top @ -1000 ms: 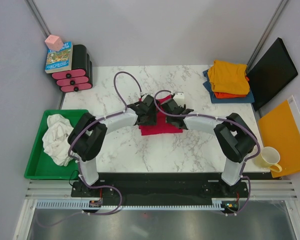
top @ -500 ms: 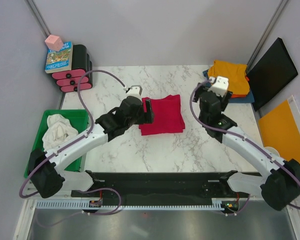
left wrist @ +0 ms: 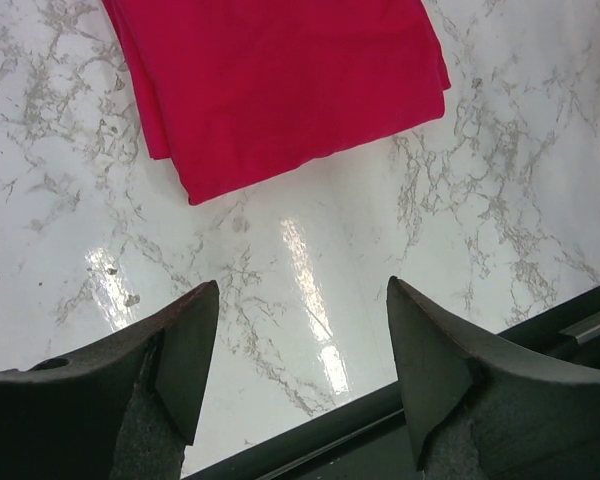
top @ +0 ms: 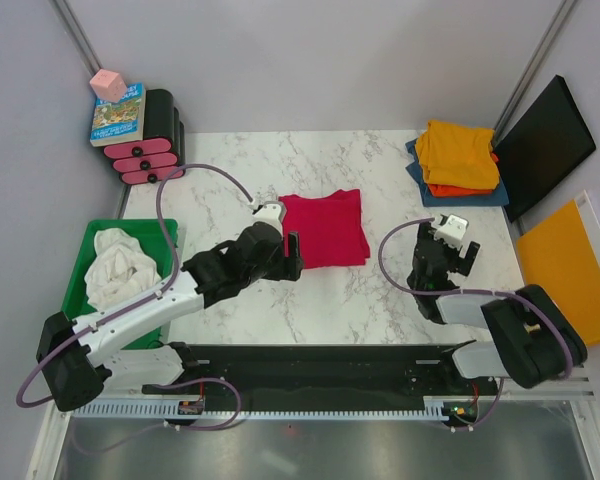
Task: Fold and stack the t-shirts
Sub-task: Smooth out wrinkles on the folded tshirt
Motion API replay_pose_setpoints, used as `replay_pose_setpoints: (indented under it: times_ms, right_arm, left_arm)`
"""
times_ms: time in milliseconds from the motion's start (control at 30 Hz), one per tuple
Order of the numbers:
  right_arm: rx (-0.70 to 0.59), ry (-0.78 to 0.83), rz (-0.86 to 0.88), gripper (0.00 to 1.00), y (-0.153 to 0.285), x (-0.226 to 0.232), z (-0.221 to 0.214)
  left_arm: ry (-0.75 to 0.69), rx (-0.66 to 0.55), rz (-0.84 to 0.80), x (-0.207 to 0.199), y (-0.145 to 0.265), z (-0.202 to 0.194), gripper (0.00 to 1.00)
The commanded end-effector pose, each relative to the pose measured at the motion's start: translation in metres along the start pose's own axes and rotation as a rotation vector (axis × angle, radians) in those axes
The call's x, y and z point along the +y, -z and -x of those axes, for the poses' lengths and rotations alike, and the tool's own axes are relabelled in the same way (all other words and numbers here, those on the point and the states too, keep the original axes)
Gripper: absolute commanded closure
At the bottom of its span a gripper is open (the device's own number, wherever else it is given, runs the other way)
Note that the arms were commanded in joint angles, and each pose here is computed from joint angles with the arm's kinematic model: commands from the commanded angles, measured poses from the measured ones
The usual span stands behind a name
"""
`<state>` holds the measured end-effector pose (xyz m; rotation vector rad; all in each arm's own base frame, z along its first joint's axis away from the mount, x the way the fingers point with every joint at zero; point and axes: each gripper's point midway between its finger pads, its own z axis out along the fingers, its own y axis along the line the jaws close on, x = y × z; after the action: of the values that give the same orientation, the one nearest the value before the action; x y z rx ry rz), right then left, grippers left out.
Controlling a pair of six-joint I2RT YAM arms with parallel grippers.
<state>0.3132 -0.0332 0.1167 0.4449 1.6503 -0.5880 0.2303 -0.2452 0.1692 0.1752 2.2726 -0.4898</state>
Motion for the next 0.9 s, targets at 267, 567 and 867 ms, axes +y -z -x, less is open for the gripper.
replay_pose_setpoints:
  times_ms: [267, 567, 867]
  right_arm:
    - [-0.059, -0.021, 0.25, 0.02, -0.025, 0.055, -0.001]
    - [-0.166, -0.043, 0.611, 0.02, -0.006, 0.074, 0.003]
    - [-0.046, -0.077, 0.55, 0.02, -0.029, 0.071, -0.012]
  left_arm:
    - [0.002, 0.012, -0.003, 0.006, 0.02, -0.007, 0.27]
    - [-0.002, 0.033, -0.016, 0.007, 0.022, -0.015, 0.27]
    - [0.032, 0.047, 0.031, 0.018, 0.017, -0.027, 0.28]
